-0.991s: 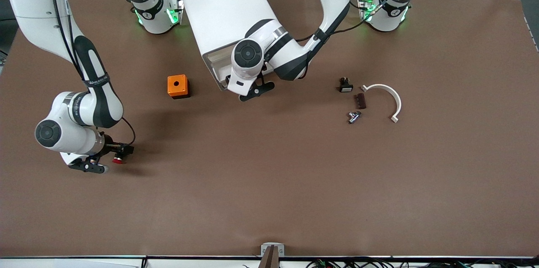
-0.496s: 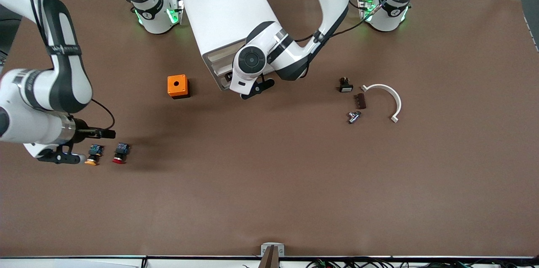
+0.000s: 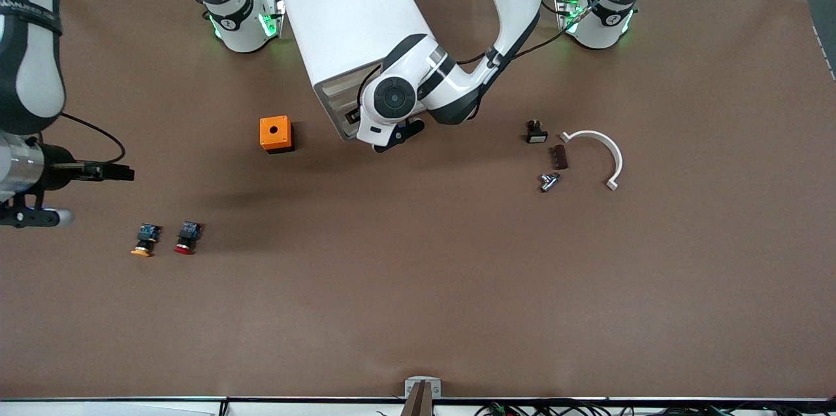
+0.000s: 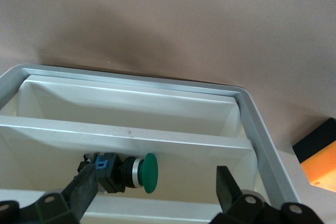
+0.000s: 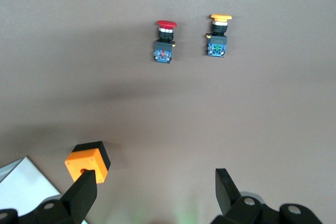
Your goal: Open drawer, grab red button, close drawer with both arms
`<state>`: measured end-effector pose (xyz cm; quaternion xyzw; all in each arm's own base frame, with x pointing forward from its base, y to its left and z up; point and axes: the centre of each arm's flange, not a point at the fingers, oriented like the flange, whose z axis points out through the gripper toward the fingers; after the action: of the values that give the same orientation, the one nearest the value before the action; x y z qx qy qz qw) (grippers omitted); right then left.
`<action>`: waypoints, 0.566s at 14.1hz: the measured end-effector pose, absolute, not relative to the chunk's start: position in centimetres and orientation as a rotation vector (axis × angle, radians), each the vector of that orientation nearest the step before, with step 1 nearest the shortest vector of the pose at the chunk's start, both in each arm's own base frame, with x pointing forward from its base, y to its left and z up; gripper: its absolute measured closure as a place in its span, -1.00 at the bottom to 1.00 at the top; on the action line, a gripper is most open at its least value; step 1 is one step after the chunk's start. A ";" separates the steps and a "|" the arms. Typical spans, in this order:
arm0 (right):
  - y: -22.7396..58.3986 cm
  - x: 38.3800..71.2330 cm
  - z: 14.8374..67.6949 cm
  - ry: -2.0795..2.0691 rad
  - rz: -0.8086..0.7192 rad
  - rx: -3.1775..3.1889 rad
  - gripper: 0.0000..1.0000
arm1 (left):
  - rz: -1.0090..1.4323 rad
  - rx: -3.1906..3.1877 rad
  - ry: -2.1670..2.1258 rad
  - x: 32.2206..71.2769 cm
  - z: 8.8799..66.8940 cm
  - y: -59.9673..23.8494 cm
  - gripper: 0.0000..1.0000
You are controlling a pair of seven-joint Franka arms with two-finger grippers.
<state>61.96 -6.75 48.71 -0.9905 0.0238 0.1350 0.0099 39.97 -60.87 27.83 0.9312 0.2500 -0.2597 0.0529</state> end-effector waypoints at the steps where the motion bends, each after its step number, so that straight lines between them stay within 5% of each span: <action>1: -6.4 62.0 49.9 0.064 0.413 -3.093 -1.00 | -0.754 2.849 0.751 40.4 28.0 -60.6 -0.99; 8: -6.4 62.3 53.1 0.062 0.349 -3.106 -1.00 | -0.359 3.049 0.528 50.0 41.0 -49.8 -0.96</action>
<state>62.35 -6.36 53.08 -0.9935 0.0200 0.1118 0.0078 50.03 -49.78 40.95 0.9787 0.1696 -0.1153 0.0133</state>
